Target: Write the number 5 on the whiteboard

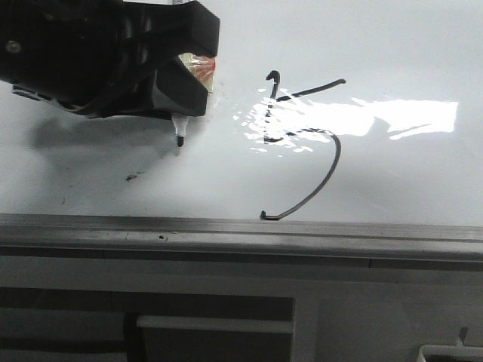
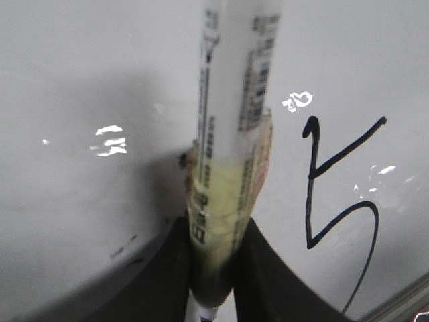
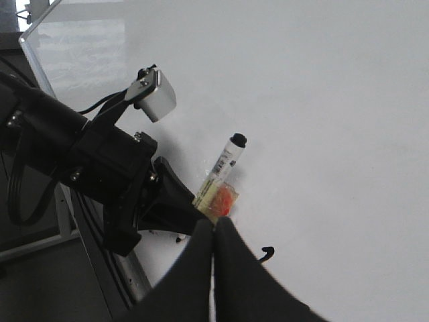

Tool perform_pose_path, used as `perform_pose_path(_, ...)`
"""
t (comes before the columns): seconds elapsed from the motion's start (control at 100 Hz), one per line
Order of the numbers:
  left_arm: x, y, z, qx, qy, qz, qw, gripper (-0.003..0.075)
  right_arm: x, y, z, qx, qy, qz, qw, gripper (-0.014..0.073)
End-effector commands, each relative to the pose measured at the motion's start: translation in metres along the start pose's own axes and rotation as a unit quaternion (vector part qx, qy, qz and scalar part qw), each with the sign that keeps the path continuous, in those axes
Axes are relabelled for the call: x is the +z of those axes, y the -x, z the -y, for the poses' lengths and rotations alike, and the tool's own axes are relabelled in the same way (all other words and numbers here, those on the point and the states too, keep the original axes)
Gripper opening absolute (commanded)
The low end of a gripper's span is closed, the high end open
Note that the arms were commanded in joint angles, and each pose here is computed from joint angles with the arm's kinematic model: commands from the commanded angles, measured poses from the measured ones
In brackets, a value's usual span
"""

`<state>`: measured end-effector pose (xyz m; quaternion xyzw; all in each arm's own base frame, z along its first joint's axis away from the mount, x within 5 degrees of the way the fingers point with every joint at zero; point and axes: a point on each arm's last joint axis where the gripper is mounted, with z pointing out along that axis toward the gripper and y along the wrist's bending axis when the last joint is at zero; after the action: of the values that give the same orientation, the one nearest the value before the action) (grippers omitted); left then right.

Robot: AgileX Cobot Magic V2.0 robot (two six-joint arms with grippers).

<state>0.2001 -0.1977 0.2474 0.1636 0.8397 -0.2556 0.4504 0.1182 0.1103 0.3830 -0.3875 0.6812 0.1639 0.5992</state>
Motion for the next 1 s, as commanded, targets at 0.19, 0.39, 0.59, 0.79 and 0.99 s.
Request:
perform_pose_path(0.19, 0.003, 0.01, -0.005, -0.029, 0.022, 0.036, 0.999, 0.0276, -0.003, 0.008, 0.003, 0.022, -0.017, 0.048, 0.998, -0.0053)
perform_pose_path(0.39, 0.003, 0.01, -0.005, -0.029, 0.023, 0.037, 0.999, 0.0279, -0.003, 0.009, 0.004, 0.023, -0.018, 0.049, 0.998, -0.0053)
perform_pose_path(0.59, 0.003, 0.01, -0.005, -0.029, 0.023, 0.038, 0.999, 0.0412, -0.003, 0.009, 0.003, 0.024, -0.017, 0.049, 0.998, -0.0053)
perform_pose_path(0.79, -0.019, 0.025, 0.0, -0.032, 0.001, 0.069, 0.997, 0.0556, -0.006, 0.009, 0.004, 0.02, -0.019, 0.05, 0.998, -0.0053)
perform_pose_path(0.99, -0.096, 0.042, 0.005, 0.017, -0.052, 0.158, 0.986, 0.0517, -0.03, -0.003, -0.001, -0.011, -0.021, 0.043, 0.999, -0.0045)
